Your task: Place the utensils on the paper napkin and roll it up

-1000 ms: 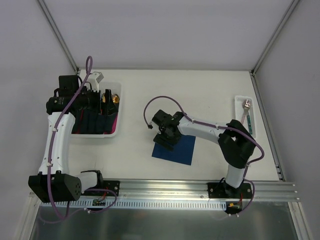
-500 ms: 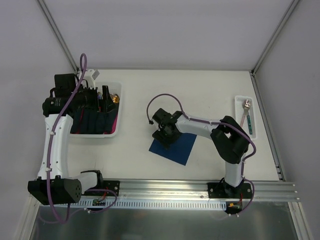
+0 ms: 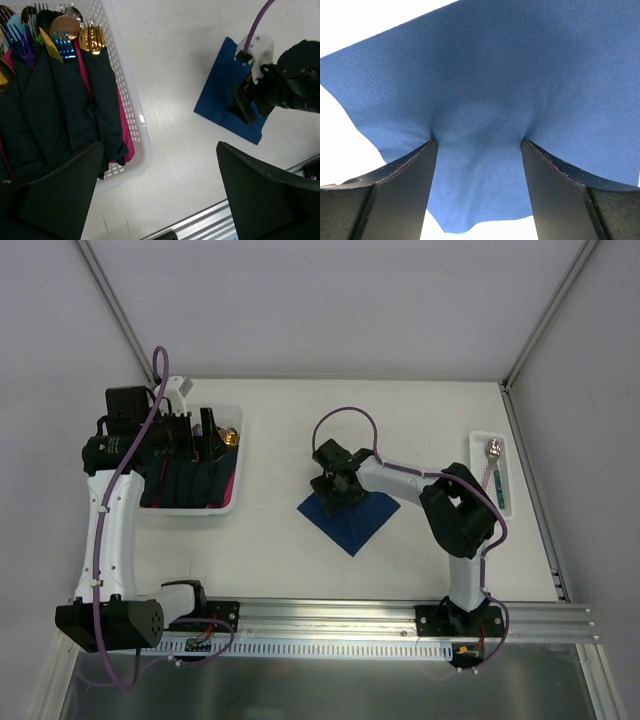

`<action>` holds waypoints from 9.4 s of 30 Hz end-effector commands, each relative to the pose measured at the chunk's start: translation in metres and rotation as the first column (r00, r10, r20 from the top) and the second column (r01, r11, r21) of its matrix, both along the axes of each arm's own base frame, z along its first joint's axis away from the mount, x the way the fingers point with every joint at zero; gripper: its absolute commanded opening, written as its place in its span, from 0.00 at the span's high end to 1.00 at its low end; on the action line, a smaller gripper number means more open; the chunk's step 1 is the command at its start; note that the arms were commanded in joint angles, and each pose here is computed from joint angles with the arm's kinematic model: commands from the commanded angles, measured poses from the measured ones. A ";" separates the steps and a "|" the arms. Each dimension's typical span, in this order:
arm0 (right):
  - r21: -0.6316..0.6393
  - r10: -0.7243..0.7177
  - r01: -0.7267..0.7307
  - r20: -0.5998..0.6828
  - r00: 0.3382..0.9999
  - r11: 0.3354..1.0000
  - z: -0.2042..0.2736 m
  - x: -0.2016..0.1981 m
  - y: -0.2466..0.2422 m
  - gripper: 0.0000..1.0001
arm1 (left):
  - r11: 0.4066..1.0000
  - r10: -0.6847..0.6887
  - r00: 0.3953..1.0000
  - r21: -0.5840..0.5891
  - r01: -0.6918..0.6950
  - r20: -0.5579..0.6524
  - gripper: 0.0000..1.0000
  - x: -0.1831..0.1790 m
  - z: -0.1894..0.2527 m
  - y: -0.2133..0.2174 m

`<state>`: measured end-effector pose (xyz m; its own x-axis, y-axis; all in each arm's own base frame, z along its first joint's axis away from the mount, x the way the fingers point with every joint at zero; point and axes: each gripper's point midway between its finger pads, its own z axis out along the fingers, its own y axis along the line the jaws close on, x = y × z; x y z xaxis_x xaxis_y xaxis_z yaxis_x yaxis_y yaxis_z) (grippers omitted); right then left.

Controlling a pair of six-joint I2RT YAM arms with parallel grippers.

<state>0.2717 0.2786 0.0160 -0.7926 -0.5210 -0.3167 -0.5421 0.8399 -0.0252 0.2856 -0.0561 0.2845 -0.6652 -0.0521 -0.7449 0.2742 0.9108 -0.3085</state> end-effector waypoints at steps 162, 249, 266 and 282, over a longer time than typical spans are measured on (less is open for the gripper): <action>0.227 -0.574 0.578 -0.089 0.814 0.784 0.123 0.075 -0.095 1.00 | 0.969 0.136 0.986 -0.195 -0.153 -0.096 0.01 0.013 -0.028 0.034; 0.323 -0.548 0.477 0.184 0.816 0.818 0.239 0.095 -0.212 0.47 | 0.976 -0.045 0.998 -0.212 0.053 0.046 0.01 -0.004 -0.005 0.011; -0.075 -0.855 0.859 0.084 0.512 0.507 0.109 0.093 -0.418 0.68 | 0.964 -0.109 0.994 -0.242 0.111 0.023 0.01 -0.003 -0.021 0.005; -0.131 -0.855 0.853 0.057 0.515 0.505 0.058 0.128 -0.439 0.64 | 0.945 -0.140 0.988 -0.306 0.116 -0.059 0.01 0.008 -0.044 0.004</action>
<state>0.3828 -0.1475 0.0634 -0.8855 0.4028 -0.2314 0.4396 0.8877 -0.1369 0.2936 -0.0494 0.2381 -0.7475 -0.1898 -0.6366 0.3054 0.7529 -0.5830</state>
